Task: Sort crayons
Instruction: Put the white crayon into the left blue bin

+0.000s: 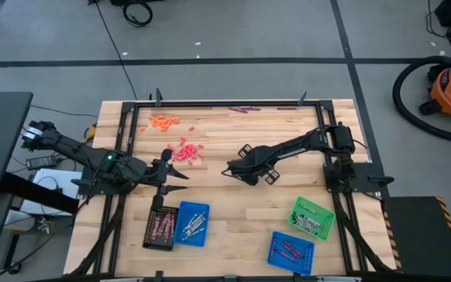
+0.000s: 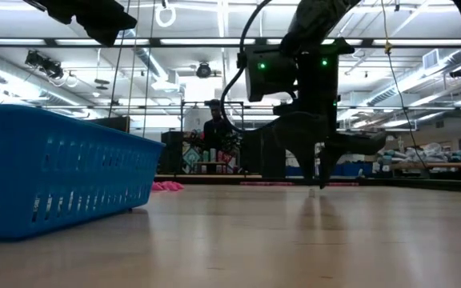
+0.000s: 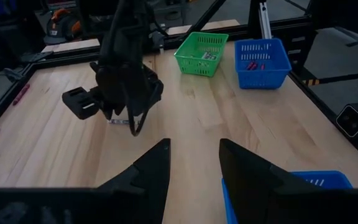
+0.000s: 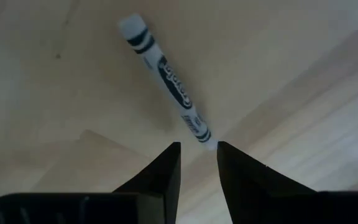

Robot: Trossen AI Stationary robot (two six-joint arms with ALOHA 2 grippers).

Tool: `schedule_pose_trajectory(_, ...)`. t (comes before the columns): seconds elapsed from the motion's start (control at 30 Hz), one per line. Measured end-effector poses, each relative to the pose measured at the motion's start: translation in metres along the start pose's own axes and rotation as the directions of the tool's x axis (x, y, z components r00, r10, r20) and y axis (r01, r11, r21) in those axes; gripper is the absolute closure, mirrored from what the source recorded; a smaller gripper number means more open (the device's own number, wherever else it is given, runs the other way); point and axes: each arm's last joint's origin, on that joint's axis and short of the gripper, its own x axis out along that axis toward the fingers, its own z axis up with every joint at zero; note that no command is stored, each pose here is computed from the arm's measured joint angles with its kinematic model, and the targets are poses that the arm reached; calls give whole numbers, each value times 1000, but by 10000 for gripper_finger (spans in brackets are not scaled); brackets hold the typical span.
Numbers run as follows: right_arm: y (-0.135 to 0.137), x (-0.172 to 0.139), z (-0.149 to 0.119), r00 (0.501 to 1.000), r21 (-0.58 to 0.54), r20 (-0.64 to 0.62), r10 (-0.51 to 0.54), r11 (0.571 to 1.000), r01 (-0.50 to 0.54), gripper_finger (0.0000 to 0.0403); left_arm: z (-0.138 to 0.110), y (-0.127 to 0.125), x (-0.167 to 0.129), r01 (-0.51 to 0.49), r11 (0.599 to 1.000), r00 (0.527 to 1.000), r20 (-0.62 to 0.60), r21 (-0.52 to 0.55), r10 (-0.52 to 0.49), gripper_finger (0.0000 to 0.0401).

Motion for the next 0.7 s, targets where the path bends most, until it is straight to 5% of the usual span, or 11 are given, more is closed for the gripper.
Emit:
schedule_pose_trajectory(0.43, -3, 2, 5, 977, -209, 185, 108, 975, -68, 310, 0, 0, 0, 0, 1000, 1000, 0, 17, 0, 253)
schedule_pose_trajectory(0.7, -8, 5, -1, 956, -239, 238, 169, 965, -111, 373, 0, 0, 0, 0, 1000, 1000, 0, 17, 0, 253)
